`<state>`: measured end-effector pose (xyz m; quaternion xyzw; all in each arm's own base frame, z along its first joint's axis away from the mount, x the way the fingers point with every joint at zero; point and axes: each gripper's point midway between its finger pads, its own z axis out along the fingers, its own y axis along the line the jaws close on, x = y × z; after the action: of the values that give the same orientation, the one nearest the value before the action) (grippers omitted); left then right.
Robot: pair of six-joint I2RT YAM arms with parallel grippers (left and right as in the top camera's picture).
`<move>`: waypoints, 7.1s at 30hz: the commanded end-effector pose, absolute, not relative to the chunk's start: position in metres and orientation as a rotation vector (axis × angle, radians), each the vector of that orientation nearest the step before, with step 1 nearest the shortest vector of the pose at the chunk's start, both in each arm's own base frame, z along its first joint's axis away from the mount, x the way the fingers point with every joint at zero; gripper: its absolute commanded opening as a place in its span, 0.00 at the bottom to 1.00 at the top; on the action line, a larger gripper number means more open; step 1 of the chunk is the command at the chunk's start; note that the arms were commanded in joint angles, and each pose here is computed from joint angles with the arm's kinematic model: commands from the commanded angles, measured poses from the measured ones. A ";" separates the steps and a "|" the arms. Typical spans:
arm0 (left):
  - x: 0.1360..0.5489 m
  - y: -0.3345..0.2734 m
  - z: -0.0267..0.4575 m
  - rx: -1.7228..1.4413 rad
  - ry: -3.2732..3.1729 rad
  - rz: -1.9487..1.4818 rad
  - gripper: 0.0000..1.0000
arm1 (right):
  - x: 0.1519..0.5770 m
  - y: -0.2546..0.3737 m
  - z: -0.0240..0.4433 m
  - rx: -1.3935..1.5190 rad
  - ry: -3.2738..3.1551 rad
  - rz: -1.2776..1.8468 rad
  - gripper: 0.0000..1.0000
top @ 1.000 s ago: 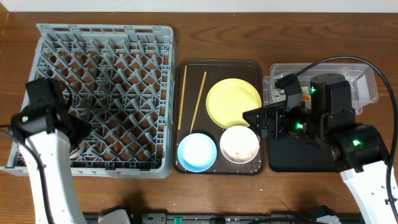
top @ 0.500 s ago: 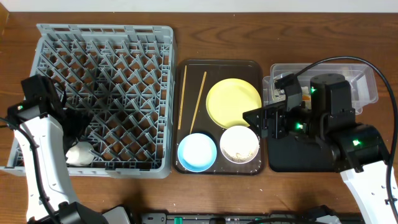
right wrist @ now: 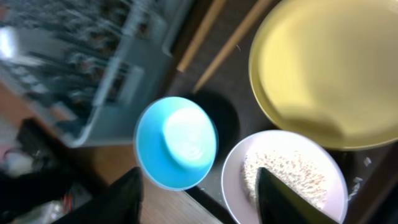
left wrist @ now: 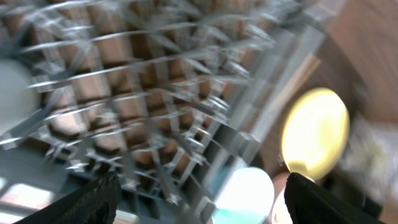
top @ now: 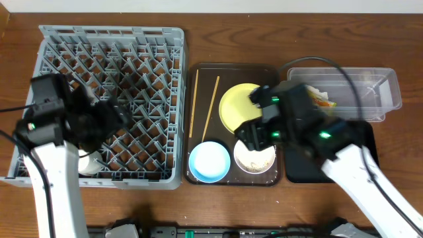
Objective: Sort waste into correct bins and load items into the dishwasher
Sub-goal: 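Grasp the white rice bowl rim with the right gripper, then carry the rice bowl over the black tray and tip the rice out, then set the empty white bowl back on the brown tray with the right gripper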
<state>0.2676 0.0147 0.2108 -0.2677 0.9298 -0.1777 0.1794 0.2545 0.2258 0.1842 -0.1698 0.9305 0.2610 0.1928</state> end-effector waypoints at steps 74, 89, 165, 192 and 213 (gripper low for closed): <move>0.238 -0.095 0.239 0.052 2.676 -0.623 0.98 | 0.249 0.208 0.019 0.223 2.958 0.049 0.12; 0.238 -0.095 0.239 0.052 2.676 -0.623 0.98 | 0.265 0.204 0.090 0.028 2.838 0.312 0.01; 0.238 -0.095 0.239 0.052 2.676 -0.623 0.98 | 0.255 0.033 0.170 0.197 1.930 1.547 0.01; 0.238 -0.095 0.239 0.052 2.676 -0.623 0.98 | 0.240 0.061 0.113 0.346 2.471 1.369 0.01; 0.238 -0.095 0.239 0.052 2.676 -0.623 0.98 | 0.209 0.177 0.101 -0.365 2.789 0.524 0.01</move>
<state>0.2358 -0.0955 0.2339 0.0088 0.9558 -0.2283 0.1851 0.2013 0.1783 0.1241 -0.1627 0.9426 0.2524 0.1458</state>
